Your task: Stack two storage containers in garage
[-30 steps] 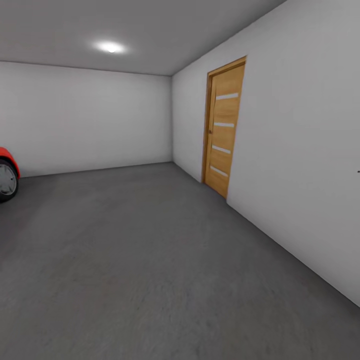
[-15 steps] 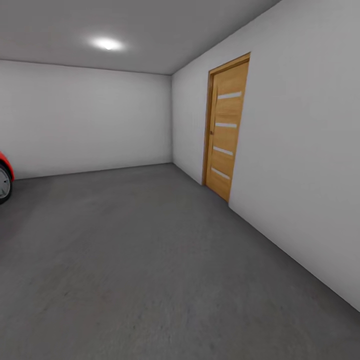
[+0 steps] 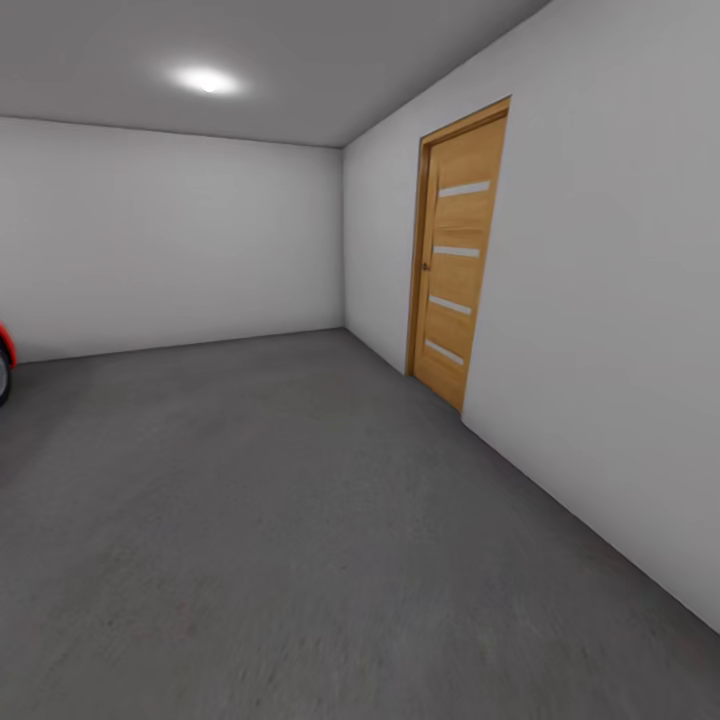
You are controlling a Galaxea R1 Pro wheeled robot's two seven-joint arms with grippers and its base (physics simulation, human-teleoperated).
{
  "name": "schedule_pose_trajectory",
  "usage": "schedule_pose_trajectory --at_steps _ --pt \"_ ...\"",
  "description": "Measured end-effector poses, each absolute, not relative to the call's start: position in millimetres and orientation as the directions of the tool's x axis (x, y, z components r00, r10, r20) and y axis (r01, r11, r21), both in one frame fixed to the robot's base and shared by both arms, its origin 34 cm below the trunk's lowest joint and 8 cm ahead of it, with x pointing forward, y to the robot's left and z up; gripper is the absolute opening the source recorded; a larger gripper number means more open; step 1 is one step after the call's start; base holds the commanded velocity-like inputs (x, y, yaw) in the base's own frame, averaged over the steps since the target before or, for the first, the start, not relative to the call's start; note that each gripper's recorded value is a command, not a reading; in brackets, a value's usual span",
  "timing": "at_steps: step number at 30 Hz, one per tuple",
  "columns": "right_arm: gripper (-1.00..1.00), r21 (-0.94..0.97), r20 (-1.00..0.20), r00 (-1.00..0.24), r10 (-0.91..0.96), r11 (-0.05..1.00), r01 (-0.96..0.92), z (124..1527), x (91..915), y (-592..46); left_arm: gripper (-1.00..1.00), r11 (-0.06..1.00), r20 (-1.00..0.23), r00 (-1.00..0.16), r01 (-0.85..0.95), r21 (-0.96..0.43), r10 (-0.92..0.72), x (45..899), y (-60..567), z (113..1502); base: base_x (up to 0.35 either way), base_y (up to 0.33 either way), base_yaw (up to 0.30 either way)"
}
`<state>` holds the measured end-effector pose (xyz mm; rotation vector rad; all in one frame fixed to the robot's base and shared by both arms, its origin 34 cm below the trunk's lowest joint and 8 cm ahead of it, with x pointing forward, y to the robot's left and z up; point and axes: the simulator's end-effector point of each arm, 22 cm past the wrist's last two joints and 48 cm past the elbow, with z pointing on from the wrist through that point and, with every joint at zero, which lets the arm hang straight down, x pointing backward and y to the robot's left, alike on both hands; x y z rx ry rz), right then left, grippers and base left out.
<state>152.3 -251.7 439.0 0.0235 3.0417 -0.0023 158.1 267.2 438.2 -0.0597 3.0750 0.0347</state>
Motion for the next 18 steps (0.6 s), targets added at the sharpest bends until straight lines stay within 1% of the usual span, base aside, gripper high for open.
schedule_pose_trajectory --at_steps 18 --pt "1.0 -0.001 -0.1 -0.995 0.015 1.0 0.015 439.0 152.3 -251.7 1.0 0.999 -0.067 -0.997 -0.041 0.021 -0.04 158.4 267.1 438.2 0.322 0.0 0.0"
